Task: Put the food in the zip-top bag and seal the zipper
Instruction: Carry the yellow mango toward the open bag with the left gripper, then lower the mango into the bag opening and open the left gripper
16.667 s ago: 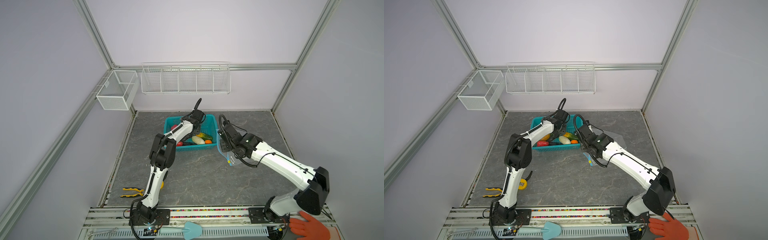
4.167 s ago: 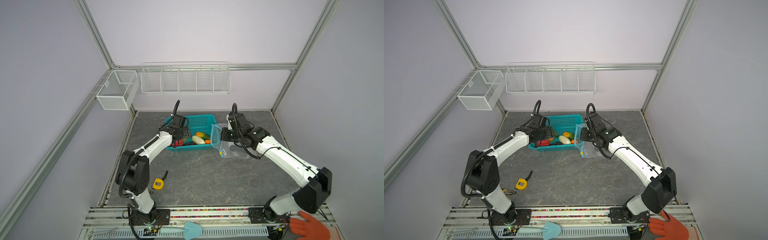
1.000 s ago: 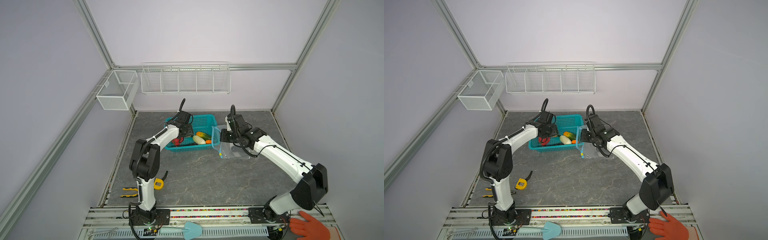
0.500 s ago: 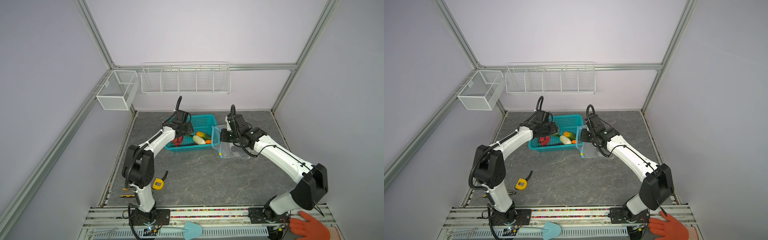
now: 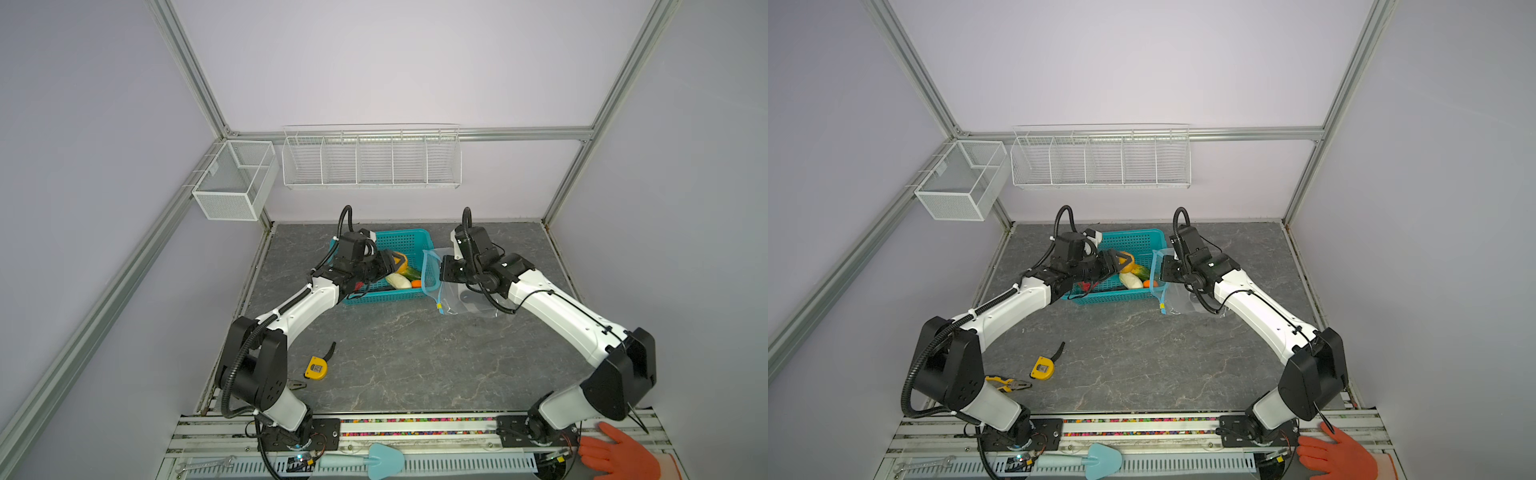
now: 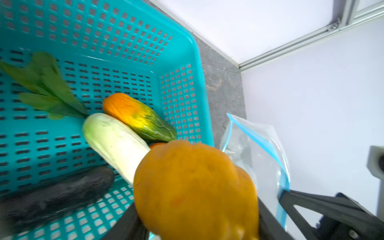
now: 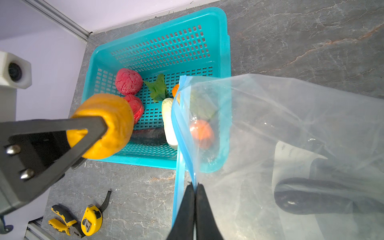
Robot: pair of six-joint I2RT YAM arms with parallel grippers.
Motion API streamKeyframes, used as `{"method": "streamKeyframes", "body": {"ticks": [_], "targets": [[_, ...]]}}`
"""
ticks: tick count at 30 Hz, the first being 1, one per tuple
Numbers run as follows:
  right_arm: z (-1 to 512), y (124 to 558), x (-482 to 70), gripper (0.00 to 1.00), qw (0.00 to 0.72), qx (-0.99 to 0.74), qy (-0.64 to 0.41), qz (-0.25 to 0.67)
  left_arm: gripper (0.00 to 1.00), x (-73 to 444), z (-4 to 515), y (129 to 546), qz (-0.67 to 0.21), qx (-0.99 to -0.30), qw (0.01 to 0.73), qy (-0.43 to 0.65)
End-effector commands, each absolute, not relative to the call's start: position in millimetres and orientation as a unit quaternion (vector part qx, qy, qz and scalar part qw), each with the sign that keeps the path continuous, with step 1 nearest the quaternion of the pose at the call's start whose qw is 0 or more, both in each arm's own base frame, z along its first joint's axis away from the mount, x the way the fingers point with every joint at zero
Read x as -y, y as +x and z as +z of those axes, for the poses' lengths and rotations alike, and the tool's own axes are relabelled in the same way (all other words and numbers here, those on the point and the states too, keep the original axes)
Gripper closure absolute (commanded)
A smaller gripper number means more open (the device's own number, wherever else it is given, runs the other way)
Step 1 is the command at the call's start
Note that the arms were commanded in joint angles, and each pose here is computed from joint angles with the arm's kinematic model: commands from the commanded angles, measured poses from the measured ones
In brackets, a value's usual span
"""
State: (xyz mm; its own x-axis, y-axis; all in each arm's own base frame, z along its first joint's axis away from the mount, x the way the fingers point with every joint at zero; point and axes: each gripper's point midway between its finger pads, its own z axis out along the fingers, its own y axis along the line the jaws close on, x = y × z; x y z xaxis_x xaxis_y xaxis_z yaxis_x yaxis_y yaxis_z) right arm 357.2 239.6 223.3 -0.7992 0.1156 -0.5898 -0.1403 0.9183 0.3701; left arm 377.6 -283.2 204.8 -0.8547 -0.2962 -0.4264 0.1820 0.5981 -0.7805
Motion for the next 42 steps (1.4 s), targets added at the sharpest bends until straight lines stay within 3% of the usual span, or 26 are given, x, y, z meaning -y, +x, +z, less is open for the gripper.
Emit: {"method": "streamKeyframes", "body": {"ticks": [1, 11, 20, 34, 42], "targets": [[237.4, 361.3, -244.5, 0.93, 0.328, -0.919, -0.004, 0.221, 0.49, 304.4, 242.8, 357.9, -0.520, -0.811, 0.267, -0.008], [244.2, 362.8, -250.8, 0.93, 0.327, -0.914, 0.000, 0.239, 0.49, 340.4, 266.1, 324.5, -0.584, -0.774, 0.241, 0.033], [258.3, 360.4, -255.2, 0.93, 0.330, -0.909, -0.003, 0.256, 0.50, 353.3, 250.3, 326.3, -0.599, -0.769, 0.219, 0.027], [275.3, 355.1, -252.8, 0.94, 0.346, -0.901, -0.002, 0.263, 0.49, 363.1, 214.4, 325.5, -0.561, -0.801, 0.206, 0.030], [275.9, 353.9, -253.0, 0.93, 0.348, -0.899, -0.003, 0.264, 0.43, 372.7, 206.7, 322.6, -0.548, -0.812, 0.199, 0.037]]}}
